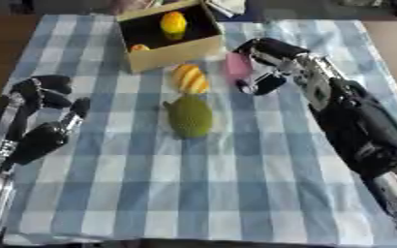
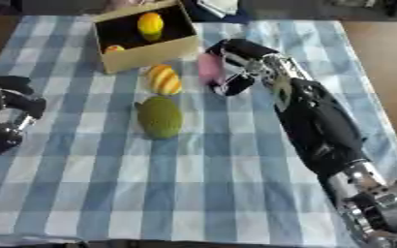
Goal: Pick up objects on the table and place them in the box.
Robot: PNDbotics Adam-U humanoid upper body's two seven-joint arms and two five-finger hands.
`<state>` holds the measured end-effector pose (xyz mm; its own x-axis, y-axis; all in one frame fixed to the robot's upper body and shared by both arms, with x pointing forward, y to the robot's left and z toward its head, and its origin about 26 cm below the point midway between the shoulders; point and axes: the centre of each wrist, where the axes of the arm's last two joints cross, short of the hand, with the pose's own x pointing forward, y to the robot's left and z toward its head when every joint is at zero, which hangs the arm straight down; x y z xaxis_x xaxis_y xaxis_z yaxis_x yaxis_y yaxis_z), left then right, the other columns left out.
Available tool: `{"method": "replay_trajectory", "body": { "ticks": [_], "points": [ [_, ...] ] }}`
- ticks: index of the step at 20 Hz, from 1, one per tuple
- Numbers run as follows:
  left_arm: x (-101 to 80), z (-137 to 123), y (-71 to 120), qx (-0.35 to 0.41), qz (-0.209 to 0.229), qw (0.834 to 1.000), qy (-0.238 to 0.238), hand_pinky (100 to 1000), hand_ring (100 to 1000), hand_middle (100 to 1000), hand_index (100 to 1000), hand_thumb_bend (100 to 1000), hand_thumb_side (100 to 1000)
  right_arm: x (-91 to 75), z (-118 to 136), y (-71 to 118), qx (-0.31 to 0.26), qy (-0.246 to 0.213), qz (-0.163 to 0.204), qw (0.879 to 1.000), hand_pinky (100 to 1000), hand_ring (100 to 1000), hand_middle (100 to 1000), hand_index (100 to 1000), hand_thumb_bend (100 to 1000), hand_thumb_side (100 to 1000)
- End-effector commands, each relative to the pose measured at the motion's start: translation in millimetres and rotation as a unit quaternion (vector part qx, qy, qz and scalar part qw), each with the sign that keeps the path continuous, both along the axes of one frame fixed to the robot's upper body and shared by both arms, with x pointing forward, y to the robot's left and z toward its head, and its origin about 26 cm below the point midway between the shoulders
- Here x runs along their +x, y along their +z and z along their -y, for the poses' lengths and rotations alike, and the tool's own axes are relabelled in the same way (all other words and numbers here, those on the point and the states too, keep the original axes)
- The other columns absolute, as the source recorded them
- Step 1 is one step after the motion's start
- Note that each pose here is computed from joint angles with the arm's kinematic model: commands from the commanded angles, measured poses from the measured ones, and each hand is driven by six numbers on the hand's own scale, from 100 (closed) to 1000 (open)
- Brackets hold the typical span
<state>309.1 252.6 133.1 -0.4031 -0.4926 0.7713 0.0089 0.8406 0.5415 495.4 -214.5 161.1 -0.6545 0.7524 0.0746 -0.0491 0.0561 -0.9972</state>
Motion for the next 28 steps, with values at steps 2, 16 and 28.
{"method": "replay_trajectory", "body": {
  "ticks": [2, 16, 28],
  "points": [
    [-0.7, -1, 4.2, 0.001, 0.008, 1.0, 0.0, 675, 588, 610, 759, 421, 474, 0.2, 5, 44.5, 0.006, 0.02, 0.055, 0.998, 760, 757, 575, 688, 100, 202],
    [-1.5, 15, 1.5, 0.003, 0.003, 0.999, -0.044, 676, 588, 609, 758, 412, 473, 9.9, -11, 67.7, 0.082, -0.055, 0.084, 0.992, 760, 784, 664, 761, 100, 224],
    [-1.8, 22, 0.5, 0.0, 0.0, 0.998, -0.063, 679, 587, 608, 757, 406, 476, 13.6, -35, 48.2, 0.091, -0.127, 0.108, 0.982, 781, 846, 826, 910, 226, 388]
  ]
}}
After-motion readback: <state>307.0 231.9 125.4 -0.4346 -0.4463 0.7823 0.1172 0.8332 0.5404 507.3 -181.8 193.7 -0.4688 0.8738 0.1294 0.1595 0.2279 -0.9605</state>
